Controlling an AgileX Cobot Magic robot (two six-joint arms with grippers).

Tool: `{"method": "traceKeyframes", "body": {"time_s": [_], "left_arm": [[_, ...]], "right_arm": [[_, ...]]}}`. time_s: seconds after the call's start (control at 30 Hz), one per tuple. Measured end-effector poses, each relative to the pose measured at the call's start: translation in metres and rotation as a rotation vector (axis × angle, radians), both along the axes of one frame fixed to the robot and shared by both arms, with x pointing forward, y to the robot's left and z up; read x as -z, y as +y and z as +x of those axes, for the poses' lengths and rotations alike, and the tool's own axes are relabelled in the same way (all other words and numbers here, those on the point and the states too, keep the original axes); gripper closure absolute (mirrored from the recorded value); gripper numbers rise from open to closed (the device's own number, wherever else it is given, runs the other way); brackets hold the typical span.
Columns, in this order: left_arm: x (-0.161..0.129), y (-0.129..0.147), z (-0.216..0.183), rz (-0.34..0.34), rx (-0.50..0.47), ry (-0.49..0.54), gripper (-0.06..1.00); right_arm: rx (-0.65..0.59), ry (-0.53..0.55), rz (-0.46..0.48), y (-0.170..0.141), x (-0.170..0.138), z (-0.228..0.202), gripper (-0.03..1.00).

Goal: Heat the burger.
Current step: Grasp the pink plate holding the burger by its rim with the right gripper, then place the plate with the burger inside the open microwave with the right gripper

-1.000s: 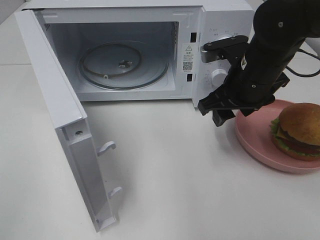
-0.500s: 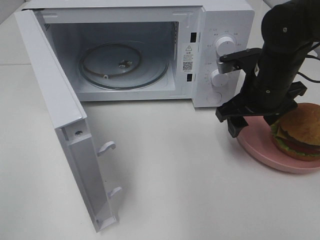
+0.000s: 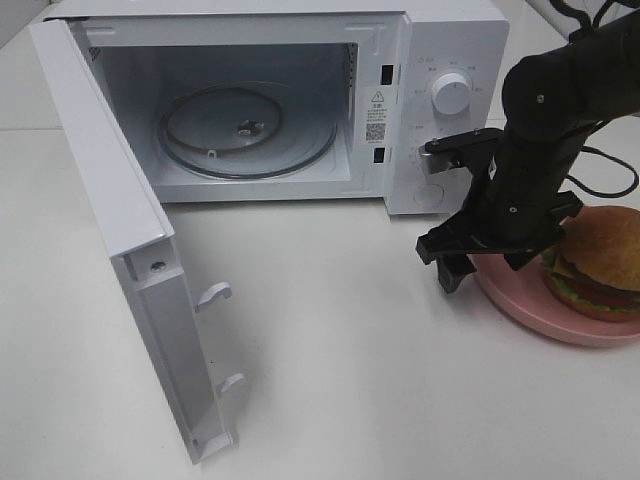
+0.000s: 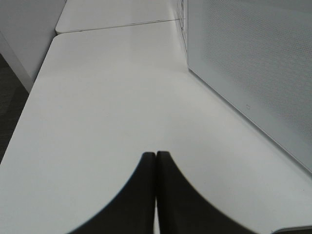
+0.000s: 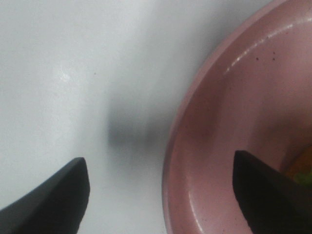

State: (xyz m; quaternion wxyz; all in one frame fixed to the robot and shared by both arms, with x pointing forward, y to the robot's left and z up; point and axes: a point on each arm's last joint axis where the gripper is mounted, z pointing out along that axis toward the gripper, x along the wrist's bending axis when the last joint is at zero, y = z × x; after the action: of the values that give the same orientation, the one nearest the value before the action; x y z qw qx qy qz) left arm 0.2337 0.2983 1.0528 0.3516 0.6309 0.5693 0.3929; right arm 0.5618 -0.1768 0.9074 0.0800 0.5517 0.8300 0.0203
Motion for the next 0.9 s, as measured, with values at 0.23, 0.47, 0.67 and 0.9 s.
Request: {"method": "traceKeyframes", "body": {"time_s": [0.23,0.47,0.67,0.9], "left_arm": [[0.0,0.0,0.0,0.0,0.0,0.0,0.94],[0.0,0.0,0.0,0.0,0.0,0.0,0.94],[0.0,0.0,0.0,0.0,0.0,0.0,0.94],[0.0,0.0,0.0,0.0,0.0,0.0,0.94]], "right_arm": [[-0.043,0.017,-0.037,-0.001,0.017,0.003,0.2],[-0.063,0.039,-0.06,-0.002,0.026,0.003,0.26],[-0.095,0.043,-0.069,-0.002,0.027,0.003,0.52],[-0.122,0.054,-0.1,-0.004,0.025,0.003,0.9]]}}
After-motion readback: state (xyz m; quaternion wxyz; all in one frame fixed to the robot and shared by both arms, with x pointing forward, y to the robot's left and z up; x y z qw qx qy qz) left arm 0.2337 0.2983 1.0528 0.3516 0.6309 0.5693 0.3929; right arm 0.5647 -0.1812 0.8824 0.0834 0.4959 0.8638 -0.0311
